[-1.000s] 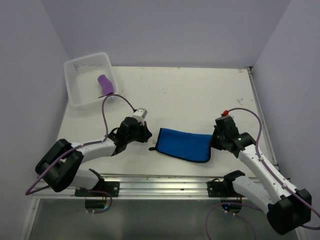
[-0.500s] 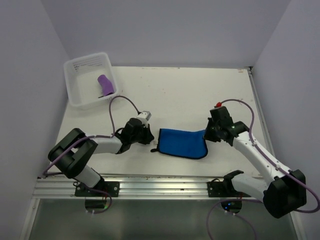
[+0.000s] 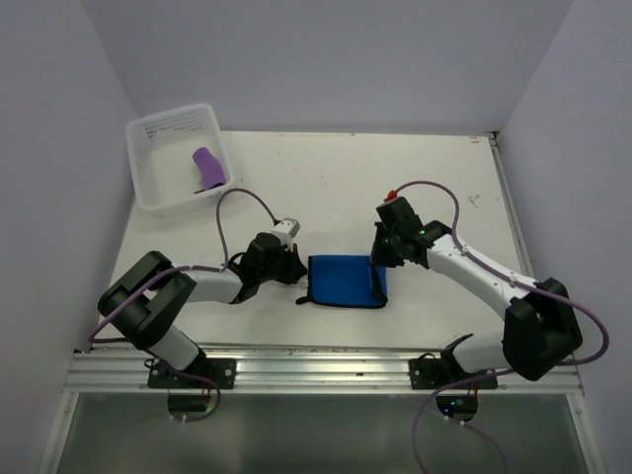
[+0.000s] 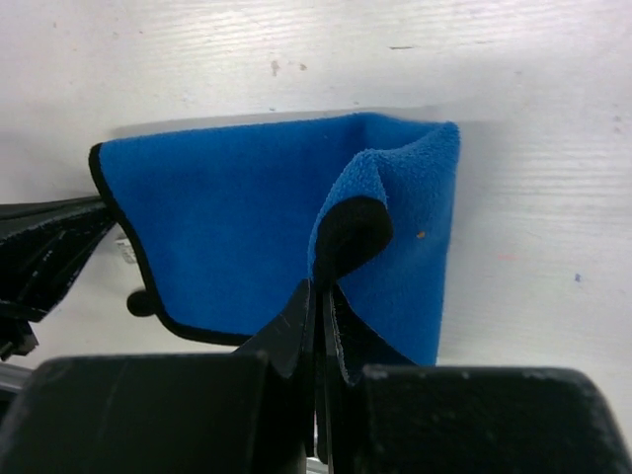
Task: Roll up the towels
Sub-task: Fold the towel
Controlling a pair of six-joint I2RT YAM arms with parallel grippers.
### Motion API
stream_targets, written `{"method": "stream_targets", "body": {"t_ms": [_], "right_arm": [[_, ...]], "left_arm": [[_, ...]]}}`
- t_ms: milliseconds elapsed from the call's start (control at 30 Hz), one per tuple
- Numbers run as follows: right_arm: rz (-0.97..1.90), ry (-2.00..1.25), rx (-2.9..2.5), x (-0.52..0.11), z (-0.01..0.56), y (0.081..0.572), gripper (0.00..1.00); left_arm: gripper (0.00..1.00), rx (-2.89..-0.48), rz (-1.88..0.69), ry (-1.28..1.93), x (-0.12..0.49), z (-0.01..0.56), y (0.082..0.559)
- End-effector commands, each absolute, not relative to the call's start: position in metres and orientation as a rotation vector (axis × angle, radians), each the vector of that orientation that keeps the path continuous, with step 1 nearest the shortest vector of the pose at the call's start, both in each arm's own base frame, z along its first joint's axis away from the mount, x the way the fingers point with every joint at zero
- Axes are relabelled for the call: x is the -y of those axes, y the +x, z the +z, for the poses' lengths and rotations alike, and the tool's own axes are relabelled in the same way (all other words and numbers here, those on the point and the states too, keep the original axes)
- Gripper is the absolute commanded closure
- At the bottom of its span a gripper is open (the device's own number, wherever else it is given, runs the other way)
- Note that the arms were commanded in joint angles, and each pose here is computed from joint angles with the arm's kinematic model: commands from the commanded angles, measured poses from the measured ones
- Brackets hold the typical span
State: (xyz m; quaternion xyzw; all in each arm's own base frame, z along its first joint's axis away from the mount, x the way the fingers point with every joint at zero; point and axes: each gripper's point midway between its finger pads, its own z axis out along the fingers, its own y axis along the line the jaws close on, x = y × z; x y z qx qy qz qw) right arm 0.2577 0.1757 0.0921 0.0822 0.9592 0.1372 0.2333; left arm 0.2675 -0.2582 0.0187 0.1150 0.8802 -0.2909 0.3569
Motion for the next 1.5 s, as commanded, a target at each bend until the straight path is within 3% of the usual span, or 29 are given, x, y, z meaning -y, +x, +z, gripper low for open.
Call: {"method": "stream_targets", "body": {"t_ms": [0,433,967,1167,1300,1467], "right_arm": [[0.499,0.217,-2.558,-0.212,0.108,0.286,1.0],[0.584,0.042,-2.561,-0.302,0.106,0.292,1.0],[0.61,-0.042,-2.62,-0.341,0.066,0.29,1.0],[0.661,-0.066,-2.61,-0.352,0.071,0.286,0.64],[0.689,-0.077,-2.586,-0.354,0.089,0.285,0.55],[0.723,-0.074,-2.533,-0.349,0.117,0.282,0.54]], "left_arm": [[1.0,-2.18,-0.798,0.321,0.271,0.042,0.277],[1.0,-2.19,-0.797,0.334,0.269,0.037,0.272],[1.0,-2.199,-0.774,0.338,0.265,0.034,0.271],[1.0,-2.195,-0.76,0.331,0.262,0.037,0.272],[1.0,-2.194,-0.75,0.336,0.261,0.04,0.272],[1.0,-2.216,-0.694,0.324,0.252,0.039,0.272]]}}
